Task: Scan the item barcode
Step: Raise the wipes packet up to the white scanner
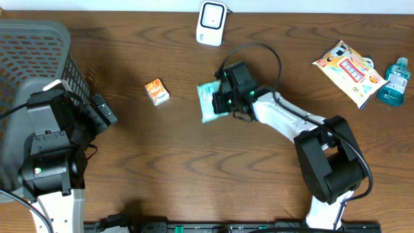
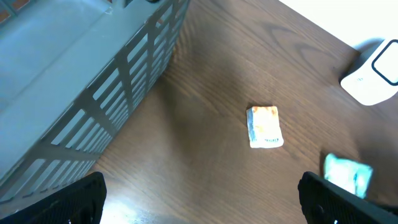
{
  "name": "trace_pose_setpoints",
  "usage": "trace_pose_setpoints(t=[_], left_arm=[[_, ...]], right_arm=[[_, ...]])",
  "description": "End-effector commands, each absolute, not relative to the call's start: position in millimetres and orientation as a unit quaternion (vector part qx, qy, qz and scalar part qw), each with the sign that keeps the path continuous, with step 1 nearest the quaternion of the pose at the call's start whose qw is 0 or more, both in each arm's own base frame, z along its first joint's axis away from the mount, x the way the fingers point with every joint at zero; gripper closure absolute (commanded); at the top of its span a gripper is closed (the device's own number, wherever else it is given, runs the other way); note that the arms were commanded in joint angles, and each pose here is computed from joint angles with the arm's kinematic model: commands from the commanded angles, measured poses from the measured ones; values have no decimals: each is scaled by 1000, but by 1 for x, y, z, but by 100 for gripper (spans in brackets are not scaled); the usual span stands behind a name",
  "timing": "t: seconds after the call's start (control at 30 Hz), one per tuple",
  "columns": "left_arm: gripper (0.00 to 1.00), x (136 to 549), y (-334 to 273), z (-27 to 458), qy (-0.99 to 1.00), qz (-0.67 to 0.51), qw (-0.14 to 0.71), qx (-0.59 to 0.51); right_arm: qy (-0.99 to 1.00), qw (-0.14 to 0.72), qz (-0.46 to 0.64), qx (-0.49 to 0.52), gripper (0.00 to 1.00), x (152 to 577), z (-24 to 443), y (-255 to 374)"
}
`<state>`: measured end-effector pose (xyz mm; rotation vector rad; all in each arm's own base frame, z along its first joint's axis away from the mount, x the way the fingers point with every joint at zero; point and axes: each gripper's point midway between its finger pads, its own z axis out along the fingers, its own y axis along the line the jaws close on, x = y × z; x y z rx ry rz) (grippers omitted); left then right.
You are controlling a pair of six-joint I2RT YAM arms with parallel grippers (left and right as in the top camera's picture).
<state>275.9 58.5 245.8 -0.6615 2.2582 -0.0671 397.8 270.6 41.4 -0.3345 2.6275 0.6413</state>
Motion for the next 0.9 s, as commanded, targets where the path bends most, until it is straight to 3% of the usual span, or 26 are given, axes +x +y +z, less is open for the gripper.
trace_pose_setpoints(t=[0.0,0.37,0.53,0.87], left_arm=[[2,276,62,247,883,-21,385,-268],[2,276,62,247,883,-21,385,-268],[2,276,62,247,883,-21,385,-268],[2,276,62,247,883,-21,385,-268]], right_arm=[[924,268,248,-113,99,435,89,274],[837,443,316,-62,99,516,175,270],[810,476,342,-4,99,537,193,260],[805,485,341,-10,99,607,218,278]])
